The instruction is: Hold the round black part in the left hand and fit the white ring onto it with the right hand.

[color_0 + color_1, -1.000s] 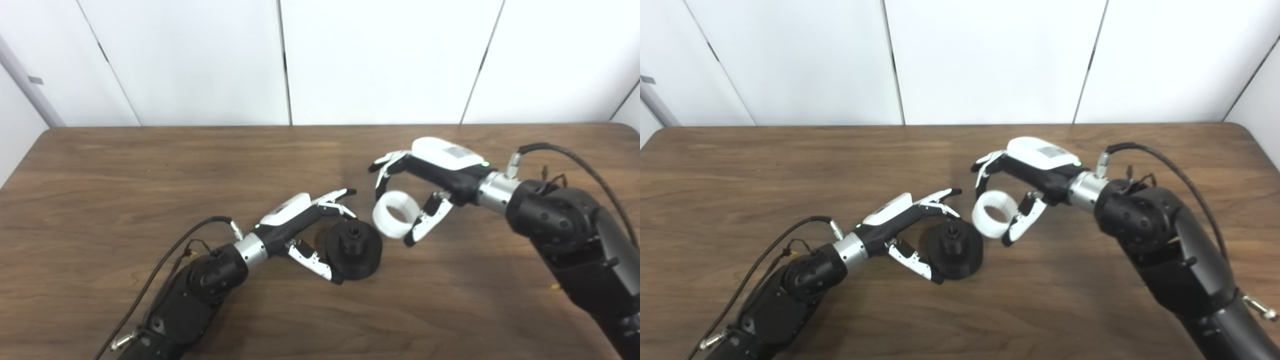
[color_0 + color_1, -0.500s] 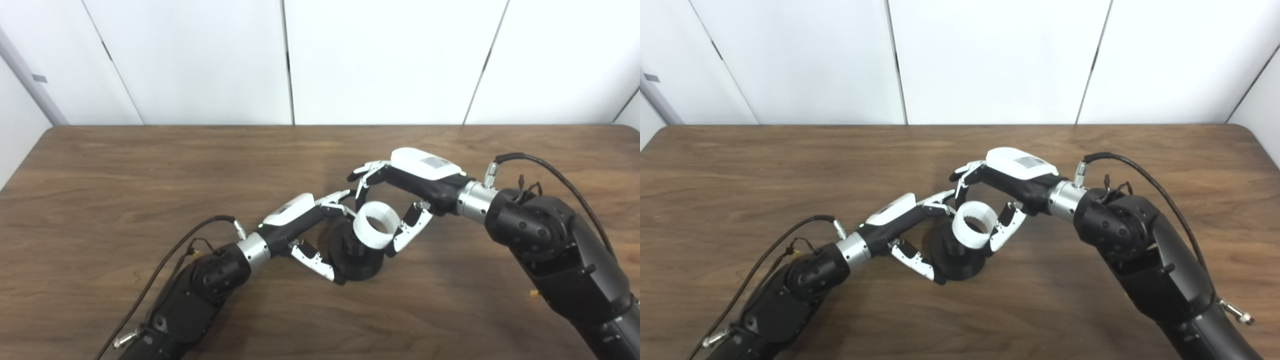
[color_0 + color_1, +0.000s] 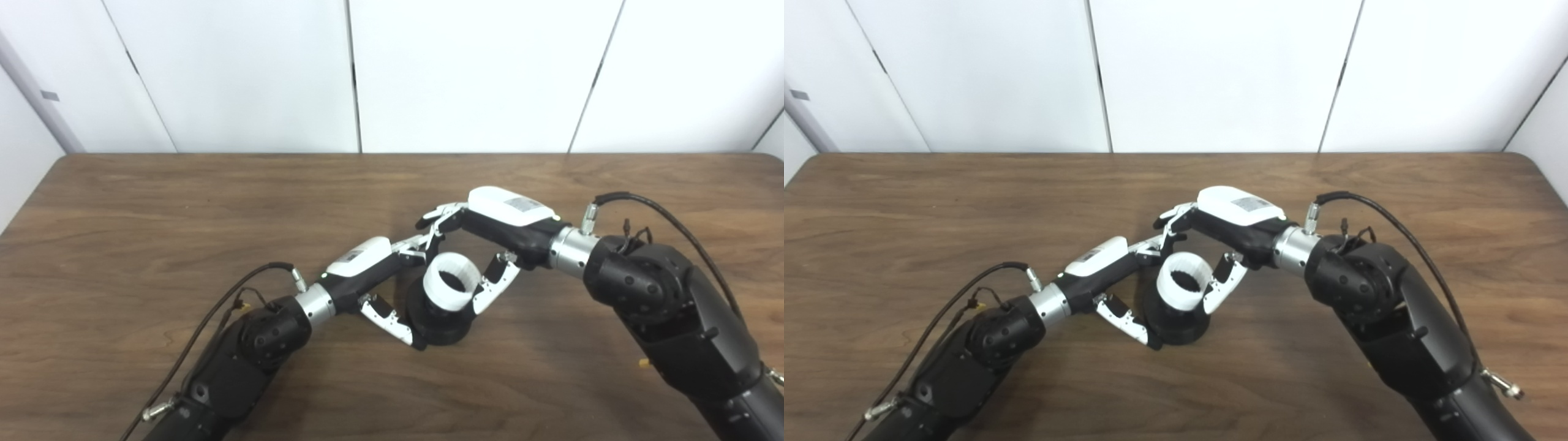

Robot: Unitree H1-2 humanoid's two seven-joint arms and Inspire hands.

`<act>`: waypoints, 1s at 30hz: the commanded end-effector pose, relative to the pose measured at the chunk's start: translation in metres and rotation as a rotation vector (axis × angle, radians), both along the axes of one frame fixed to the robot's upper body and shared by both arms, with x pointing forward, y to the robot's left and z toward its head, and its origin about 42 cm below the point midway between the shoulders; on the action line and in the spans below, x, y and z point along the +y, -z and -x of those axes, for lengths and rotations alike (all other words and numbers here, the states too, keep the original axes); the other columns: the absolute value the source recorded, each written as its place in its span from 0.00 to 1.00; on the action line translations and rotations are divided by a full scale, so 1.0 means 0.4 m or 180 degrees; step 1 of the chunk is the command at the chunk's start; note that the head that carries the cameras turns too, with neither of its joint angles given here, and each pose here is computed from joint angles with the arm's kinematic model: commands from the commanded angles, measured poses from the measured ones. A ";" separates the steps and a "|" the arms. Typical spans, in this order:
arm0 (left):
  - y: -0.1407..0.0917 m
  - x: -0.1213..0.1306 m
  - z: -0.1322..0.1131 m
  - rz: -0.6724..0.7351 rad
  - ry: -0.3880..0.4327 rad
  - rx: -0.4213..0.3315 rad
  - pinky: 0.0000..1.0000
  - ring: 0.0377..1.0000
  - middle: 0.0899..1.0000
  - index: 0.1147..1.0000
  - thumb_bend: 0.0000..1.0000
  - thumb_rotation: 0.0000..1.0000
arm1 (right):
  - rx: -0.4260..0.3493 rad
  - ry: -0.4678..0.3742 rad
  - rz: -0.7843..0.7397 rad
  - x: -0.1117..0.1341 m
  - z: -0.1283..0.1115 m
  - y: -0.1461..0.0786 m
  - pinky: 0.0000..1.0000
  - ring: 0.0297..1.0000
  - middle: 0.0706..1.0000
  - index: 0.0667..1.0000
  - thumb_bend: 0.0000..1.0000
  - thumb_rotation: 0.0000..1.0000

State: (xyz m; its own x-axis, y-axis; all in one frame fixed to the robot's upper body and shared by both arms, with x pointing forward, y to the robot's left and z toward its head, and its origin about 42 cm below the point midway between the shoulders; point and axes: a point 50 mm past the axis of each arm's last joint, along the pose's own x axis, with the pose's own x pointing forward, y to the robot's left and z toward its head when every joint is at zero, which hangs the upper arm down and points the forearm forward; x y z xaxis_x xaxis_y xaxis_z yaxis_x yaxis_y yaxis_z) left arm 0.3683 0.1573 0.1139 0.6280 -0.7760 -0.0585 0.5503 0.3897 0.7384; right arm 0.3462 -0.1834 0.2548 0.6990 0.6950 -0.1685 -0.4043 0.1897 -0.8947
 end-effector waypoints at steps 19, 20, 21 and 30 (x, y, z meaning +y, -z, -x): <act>0.070 0.001 0.038 -0.0383 0.0123 0.0396 0.89 1.00 1.00 0.42 0.52 0.07 | -0.0053 -0.0077 0.0019 0.037 -0.016 0.019 0.86 0.88 0.84 0.44 0.52 0.14; 0.069 0.000 0.039 -0.0372 0.0118 0.0388 0.89 1.00 1.00 0.42 0.52 0.07 | -0.0043 -0.0078 0.0031 0.039 -0.017 0.027 0.86 0.88 0.84 0.44 0.52 0.14; 0.068 -0.001 0.040 -0.0365 0.0114 0.0381 0.89 1.00 1.00 0.42 0.52 0.07 | -0.0036 -0.0079 0.0037 0.040 -0.018 0.033 0.85 0.88 0.84 0.44 0.52 0.14; 0.064 -0.003 0.043 -0.0335 0.0103 0.0366 0.90 1.00 1.00 0.42 0.52 0.07 | 0.0055 -0.0021 0.0084 0.041 -0.031 0.096 0.82 0.87 0.82 0.44 0.52 0.14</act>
State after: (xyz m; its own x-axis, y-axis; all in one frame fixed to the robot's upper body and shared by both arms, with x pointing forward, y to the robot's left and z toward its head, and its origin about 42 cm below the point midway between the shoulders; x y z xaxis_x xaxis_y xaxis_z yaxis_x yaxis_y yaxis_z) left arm 0.3684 0.1595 0.1144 0.6336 -0.7710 -0.0647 0.5481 0.3883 0.7408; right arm 0.3553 -0.1708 0.2232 0.6904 0.7003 -0.1817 -0.4169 0.1799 -0.8910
